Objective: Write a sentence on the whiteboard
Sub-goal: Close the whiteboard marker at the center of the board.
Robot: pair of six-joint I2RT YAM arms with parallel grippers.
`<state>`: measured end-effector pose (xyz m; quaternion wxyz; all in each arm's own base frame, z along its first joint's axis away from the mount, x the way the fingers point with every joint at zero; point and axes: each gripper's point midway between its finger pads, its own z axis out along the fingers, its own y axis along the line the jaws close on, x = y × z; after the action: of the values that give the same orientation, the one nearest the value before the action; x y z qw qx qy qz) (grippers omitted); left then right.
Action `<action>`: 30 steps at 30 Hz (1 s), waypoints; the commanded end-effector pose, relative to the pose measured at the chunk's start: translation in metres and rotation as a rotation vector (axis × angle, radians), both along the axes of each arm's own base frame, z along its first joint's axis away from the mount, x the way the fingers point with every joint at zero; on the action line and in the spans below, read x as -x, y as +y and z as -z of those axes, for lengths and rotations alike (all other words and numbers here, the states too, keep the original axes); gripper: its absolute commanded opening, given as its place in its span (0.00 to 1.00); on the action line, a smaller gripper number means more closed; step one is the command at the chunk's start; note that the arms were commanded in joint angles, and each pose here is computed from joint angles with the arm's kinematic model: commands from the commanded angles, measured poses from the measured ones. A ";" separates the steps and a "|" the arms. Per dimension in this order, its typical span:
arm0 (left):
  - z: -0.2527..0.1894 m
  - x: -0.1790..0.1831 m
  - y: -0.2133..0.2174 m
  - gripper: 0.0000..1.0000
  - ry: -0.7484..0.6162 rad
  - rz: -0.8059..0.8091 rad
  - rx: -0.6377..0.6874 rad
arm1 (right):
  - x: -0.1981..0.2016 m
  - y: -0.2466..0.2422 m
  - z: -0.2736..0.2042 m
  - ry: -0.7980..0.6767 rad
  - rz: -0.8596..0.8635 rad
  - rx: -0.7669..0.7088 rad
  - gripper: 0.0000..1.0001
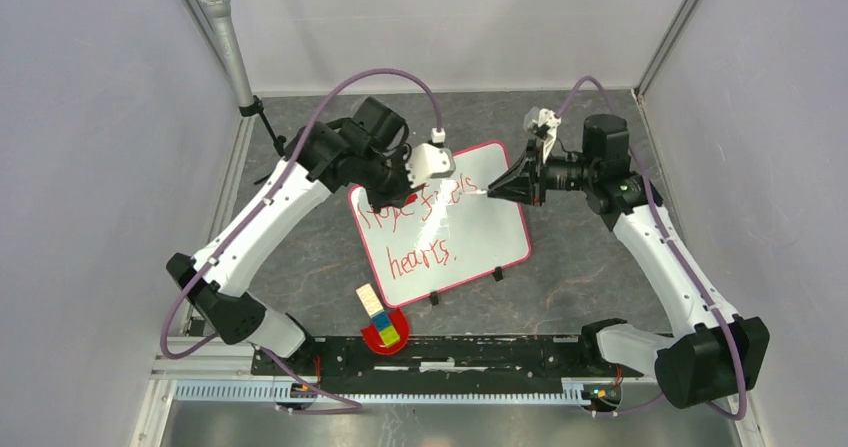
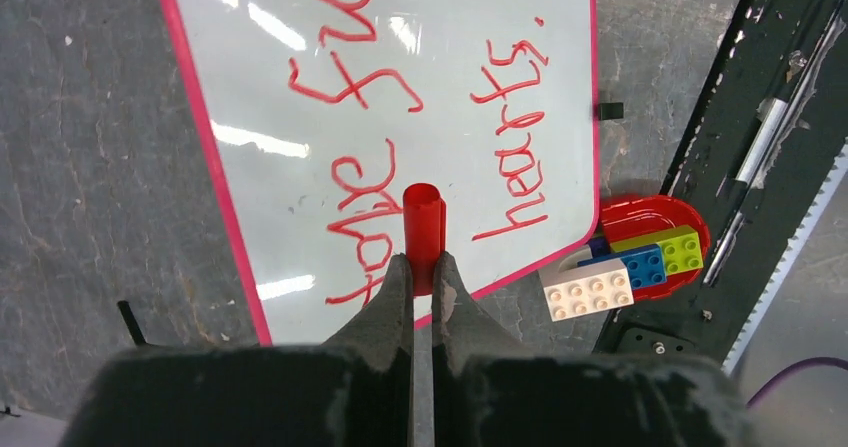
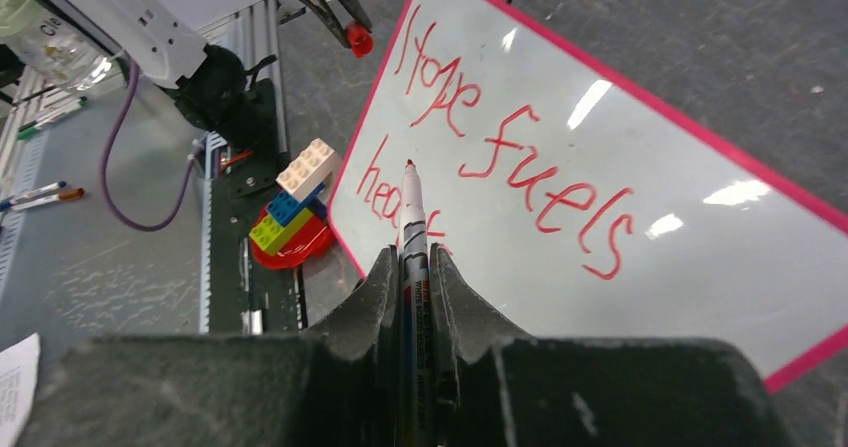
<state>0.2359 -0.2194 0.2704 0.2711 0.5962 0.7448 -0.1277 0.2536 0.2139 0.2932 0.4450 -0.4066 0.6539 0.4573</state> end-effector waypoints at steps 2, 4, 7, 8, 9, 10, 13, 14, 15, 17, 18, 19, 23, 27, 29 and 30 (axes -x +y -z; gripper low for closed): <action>-0.008 -0.002 -0.024 0.02 -0.100 0.073 0.013 | 0.025 0.011 0.012 0.061 -0.074 -0.025 0.00; -0.006 0.000 -0.032 0.02 -0.111 0.099 0.017 | 0.030 0.014 0.016 0.081 -0.082 -0.028 0.00; 0.003 0.005 -0.039 0.02 -0.133 0.150 -0.025 | 0.035 0.018 0.019 0.110 -0.081 -0.039 0.00; 0.005 0.008 -0.042 0.02 -0.139 0.164 -0.030 | 0.035 0.019 0.018 0.109 -0.079 -0.045 0.00; 0.007 0.010 -0.043 0.02 -0.145 0.173 -0.033 | 0.036 0.020 0.018 0.119 -0.077 -0.052 0.00; 0.009 0.012 -0.044 0.02 -0.146 0.181 -0.040 | 0.037 0.021 0.016 0.123 -0.075 -0.063 0.00; 0.011 0.013 -0.046 0.02 -0.152 0.192 -0.052 | 0.040 0.025 0.012 0.134 -0.084 -0.088 0.00; 0.010 0.014 -0.046 0.02 -0.157 0.195 -0.054 | 0.041 0.026 0.012 0.136 -0.087 -0.089 0.00; 0.010 0.014 -0.047 0.02 -0.159 0.199 -0.054 | 0.042 0.028 0.012 0.134 -0.087 -0.088 0.00; 0.010 0.017 -0.049 0.02 -0.159 0.211 -0.053 | 0.043 0.030 0.013 0.135 -0.089 -0.085 0.00; 0.010 0.019 -0.049 0.02 -0.161 0.218 -0.054 | 0.043 0.032 0.013 0.136 -0.091 -0.084 0.00; 0.011 0.020 -0.050 0.02 -0.162 0.225 -0.058 | 0.044 0.033 0.013 0.135 -0.092 -0.084 0.00; 0.014 0.023 -0.052 0.02 -0.164 0.240 -0.074 | 0.043 0.035 0.010 0.127 -0.090 -0.086 0.00; 0.015 0.025 -0.054 0.02 -0.162 0.252 -0.075 | 0.041 0.035 0.011 0.122 -0.083 -0.082 0.00; 0.014 0.026 -0.055 0.02 -0.162 0.253 -0.072 | 0.040 0.035 0.013 0.122 -0.078 -0.076 0.00; 0.015 0.026 -0.055 0.02 -0.162 0.255 -0.072 | 0.039 0.035 0.013 0.120 -0.075 -0.074 0.00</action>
<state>0.2065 -0.2702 0.2464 0.2677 0.6893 0.6669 -0.0916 0.2105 0.2481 0.2716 0.3807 -0.3802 0.6553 0.5302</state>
